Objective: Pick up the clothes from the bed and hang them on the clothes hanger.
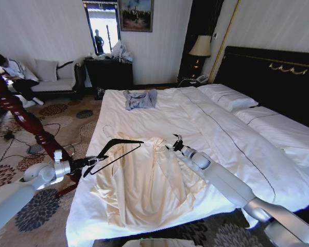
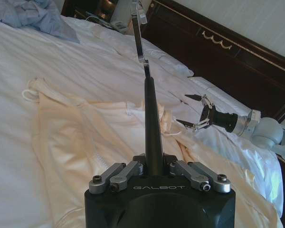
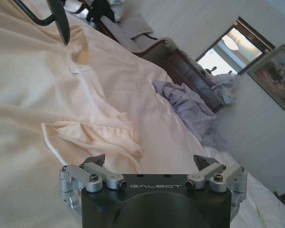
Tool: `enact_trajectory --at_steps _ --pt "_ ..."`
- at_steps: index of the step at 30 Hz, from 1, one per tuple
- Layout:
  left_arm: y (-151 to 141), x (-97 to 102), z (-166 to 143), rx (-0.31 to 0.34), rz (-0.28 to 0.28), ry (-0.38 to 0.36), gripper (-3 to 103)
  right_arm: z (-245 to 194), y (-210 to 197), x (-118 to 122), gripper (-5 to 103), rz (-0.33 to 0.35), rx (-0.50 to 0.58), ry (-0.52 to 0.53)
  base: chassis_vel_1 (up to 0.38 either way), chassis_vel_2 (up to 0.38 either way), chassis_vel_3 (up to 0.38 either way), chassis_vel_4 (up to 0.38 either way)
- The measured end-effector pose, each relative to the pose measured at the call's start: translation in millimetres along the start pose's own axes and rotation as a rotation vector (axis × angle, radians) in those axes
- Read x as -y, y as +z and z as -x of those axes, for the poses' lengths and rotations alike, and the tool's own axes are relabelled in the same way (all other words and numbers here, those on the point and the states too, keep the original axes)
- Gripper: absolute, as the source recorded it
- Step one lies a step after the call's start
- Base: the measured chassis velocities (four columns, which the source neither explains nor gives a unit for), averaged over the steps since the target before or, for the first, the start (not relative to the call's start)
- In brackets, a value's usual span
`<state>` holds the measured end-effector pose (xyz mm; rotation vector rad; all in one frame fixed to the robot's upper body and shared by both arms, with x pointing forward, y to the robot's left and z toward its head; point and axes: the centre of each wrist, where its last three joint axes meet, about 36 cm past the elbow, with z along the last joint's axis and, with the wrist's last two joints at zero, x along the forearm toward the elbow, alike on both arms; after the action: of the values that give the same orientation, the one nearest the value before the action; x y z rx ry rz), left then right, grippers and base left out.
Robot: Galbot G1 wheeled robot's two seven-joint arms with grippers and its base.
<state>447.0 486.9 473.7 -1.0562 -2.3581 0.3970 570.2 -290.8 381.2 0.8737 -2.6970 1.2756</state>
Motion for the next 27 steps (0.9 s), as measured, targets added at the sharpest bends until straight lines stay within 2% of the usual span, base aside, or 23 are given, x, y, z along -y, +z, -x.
enact_trajectory --at_steps 5,8,9,12,17,19,21,24,27 --pt "-2.2 0.3 -4.6 0.001 0.007 -0.009 18 12.2 3.6 -5.2 100 -0.061 0.007 -0.023 0.0 0.0 0.0 0.0" --pt "-3.5 2.0 -8.2 -0.003 0.01 -0.017 18 18.2 3.5 -6.6 100 -0.138 0.015 -0.049 0.0 0.0 0.0 0.0" --pt "-3.5 2.0 -8.2 -0.003 0.01 -0.017 18 18.2 3.5 -6.6 100 -0.138 0.015 -0.049 0.0 0.0 0.0 0.0" --pt "-1.5 3.6 -12.3 -0.009 0.009 -0.024 18 24.0 6.7 -9.4 100 -0.236 0.017 -0.082 0.0 0.0 0.0 0.0" --pt "1.8 5.5 -18.1 -0.022 0.01 -0.034 18 32.9 3.3 -12.1 100 -0.281 0.031 -0.094 0.0 0.0 0.0 0.0" --pt "1.2 6.2 -23.7 -0.031 0.015 -0.044 18 40.5 -3.4 -16.0 91 -0.299 0.053 -0.104 0.0 0.0 0.0 0.0" --pt "0.7 6.2 -24.5 -0.031 0.016 -0.046 18 41.6 -4.6 -16.9 91 -0.303 0.058 -0.106 0.0 0.0 0.0 0.0" --pt "-0.2 6.2 -27.3 -0.031 0.017 -0.051 18 43.1 -6.1 -20.6 75 -0.312 0.071 -0.119 0.0 0.0 0.0 0.0" --pt "0.5 6.8 -28.2 -0.035 0.017 -0.052 18 43.2 -6.3 -22.4 69 -0.314 0.076 -0.124 0.0 0.0 0.0 0.0"
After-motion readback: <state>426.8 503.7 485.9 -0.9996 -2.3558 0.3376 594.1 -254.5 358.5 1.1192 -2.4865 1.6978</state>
